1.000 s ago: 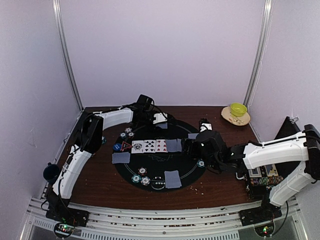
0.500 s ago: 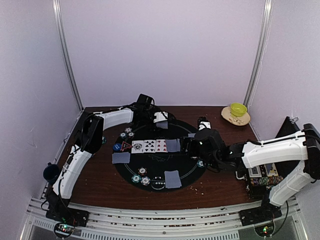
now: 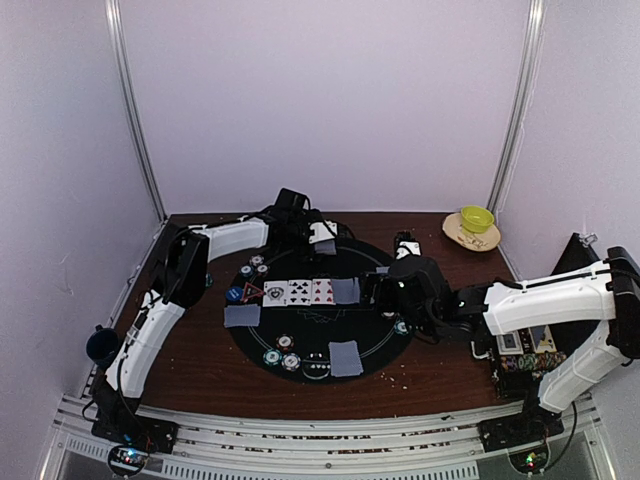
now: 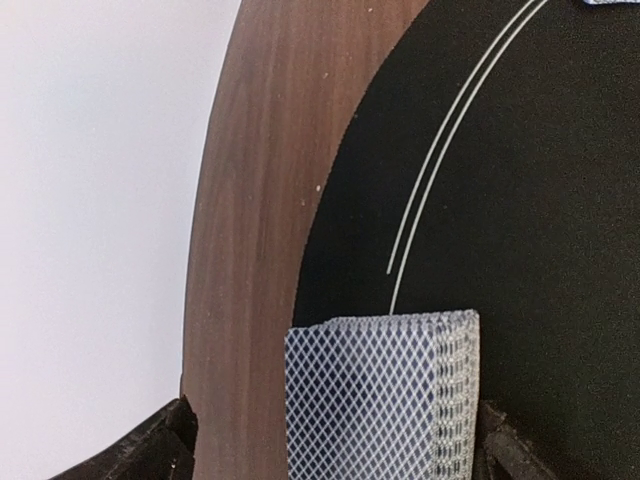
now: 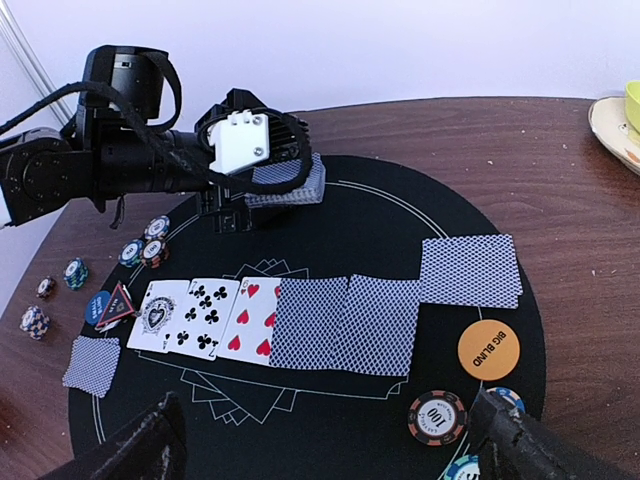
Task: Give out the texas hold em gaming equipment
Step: Place the face-down deck piles on the poker table mat, then reset both arms
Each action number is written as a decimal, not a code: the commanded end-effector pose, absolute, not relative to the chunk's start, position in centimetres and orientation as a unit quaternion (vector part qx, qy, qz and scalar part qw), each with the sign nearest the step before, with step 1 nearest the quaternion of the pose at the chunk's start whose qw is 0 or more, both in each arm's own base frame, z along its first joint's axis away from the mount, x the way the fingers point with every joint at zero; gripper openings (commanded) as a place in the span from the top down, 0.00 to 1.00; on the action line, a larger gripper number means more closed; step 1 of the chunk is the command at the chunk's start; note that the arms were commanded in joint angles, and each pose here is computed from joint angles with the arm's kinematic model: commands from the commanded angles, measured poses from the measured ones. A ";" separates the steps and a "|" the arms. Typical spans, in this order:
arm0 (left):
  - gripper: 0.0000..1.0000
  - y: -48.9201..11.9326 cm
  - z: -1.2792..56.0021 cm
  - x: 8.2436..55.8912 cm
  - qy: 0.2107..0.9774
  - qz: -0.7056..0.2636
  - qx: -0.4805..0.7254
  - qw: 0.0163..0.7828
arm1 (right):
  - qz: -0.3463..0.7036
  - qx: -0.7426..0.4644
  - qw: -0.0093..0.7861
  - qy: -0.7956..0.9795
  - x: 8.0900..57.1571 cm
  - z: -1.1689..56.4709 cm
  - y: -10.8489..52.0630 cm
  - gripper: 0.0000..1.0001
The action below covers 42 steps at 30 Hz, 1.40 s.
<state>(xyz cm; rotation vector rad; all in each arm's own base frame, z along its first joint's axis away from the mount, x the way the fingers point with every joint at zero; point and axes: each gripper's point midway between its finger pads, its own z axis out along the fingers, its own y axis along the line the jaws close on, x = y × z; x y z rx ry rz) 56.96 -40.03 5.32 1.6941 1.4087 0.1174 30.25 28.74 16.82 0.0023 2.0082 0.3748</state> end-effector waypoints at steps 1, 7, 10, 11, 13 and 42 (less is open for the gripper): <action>0.02 -37.7 -0.8 57.6 0.603 0.088 0.682 0.405 | 0.152 0.005 0.530 0.834 30.3 17.6 28.9 0.00; 0.02 -37.1 -1.5 57.5 0.605 0.096 0.683 0.398 | 0.150 0.003 0.529 0.835 30.3 17.4 29.0 0.00; 0.02 -37.0 -1.6 57.5 0.604 0.099 0.685 0.395 | 0.150 0.002 0.529 0.835 30.3 17.5 29.0 0.00; 0.02 -37.0 -1.6 57.5 0.605 0.101 0.685 0.394 | 0.150 0.002 0.530 0.835 30.3 17.5 29.0 0.00; 0.02 -36.8 -1.7 57.6 0.606 0.103 0.684 0.392 | 0.149 0.002 0.529 0.835 30.3 17.5 29.0 0.00; 0.02 -32.9 11.9 48.3 0.661 0.011 0.642 0.388 | 0.105 0.003 0.545 0.832 32.0 21.9 24.5 0.00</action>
